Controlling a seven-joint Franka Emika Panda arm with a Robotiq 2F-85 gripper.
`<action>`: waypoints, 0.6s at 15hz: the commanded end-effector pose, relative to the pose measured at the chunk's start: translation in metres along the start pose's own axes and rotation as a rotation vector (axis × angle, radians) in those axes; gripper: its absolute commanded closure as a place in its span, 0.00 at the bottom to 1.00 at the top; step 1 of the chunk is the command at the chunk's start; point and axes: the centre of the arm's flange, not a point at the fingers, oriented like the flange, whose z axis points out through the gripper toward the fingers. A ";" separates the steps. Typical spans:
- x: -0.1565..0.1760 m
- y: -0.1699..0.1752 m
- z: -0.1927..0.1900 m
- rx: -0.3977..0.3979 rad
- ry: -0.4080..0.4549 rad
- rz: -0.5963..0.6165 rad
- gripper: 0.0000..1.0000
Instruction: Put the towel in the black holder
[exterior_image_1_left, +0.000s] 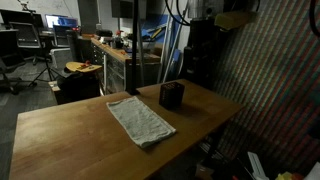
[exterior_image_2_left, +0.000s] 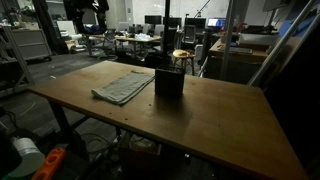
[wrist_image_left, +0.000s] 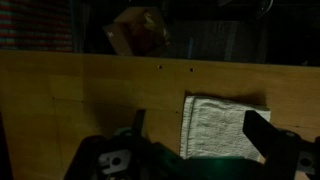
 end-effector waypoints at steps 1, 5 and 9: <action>0.001 0.000 -0.002 0.000 0.006 0.001 0.00; 0.000 0.002 -0.009 0.001 0.023 0.004 0.00; 0.000 0.002 -0.010 0.001 0.023 0.004 0.00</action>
